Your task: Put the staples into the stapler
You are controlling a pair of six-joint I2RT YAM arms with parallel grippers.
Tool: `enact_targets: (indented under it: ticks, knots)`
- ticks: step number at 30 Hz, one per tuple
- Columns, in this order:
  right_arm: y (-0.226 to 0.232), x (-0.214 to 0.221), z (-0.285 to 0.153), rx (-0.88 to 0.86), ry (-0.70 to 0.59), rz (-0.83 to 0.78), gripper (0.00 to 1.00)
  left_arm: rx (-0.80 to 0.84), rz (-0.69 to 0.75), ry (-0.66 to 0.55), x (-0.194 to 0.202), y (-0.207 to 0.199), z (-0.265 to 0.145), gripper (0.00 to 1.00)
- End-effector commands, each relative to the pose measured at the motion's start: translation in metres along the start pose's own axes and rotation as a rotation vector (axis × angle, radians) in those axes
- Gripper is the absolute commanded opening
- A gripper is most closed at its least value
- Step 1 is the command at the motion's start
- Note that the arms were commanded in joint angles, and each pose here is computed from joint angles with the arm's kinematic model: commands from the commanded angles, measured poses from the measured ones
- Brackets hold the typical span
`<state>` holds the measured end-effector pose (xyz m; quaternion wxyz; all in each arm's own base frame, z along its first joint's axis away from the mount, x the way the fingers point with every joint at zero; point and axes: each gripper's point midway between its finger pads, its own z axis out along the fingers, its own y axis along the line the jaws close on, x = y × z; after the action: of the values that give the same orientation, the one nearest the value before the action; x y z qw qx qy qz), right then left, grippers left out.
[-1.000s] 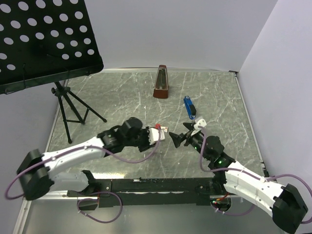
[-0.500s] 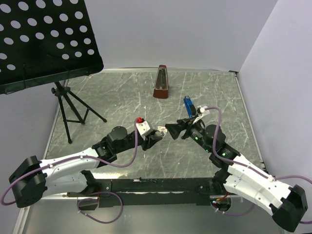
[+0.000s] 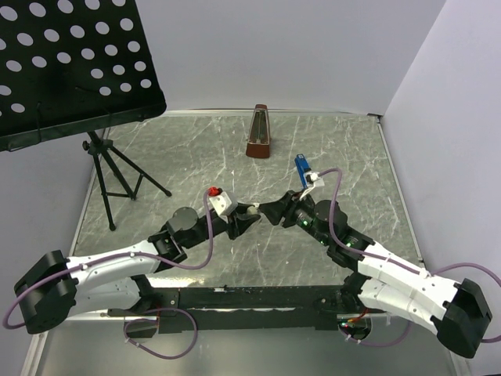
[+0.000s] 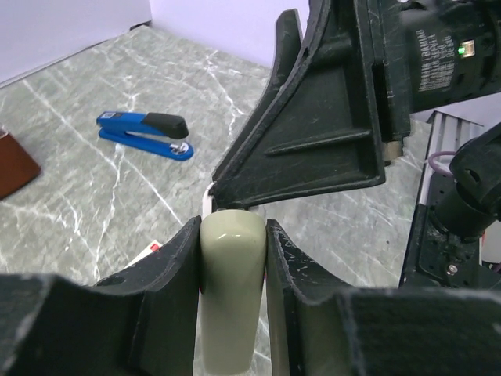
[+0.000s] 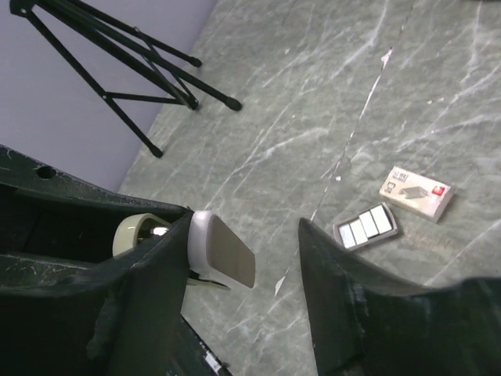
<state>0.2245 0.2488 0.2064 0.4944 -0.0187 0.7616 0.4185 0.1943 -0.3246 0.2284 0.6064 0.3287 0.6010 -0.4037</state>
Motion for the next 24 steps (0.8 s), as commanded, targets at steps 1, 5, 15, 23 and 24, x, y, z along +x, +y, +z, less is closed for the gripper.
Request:
enact_targets:
  ticks: [1,5,15,23,24]
  knots:
    - [0.003,-0.012,0.003,0.025,-0.045,0.060,0.45,0.007,-0.008,-0.239,-0.064,-0.006,-0.009,0.01]
    - [0.006,-0.015,0.000,0.010,-0.063,0.091,0.13,-0.016,-0.012,-0.279,-0.069,-0.003,-0.019,0.01]
    - [-0.005,-0.061,-0.034,-0.040,-0.253,0.237,0.00,-0.064,-0.055,-0.380,-0.082,0.001,-0.062,0.01]
    - [0.001,-0.116,-0.076,-0.144,-0.487,0.352,0.00,-0.154,-0.242,-0.396,-0.054,0.015,-0.087,0.09]
    - [0.001,-0.119,-0.079,-0.154,-0.506,0.362,0.00,-0.152,-0.266,-0.426,-0.057,0.015,-0.091,0.09]
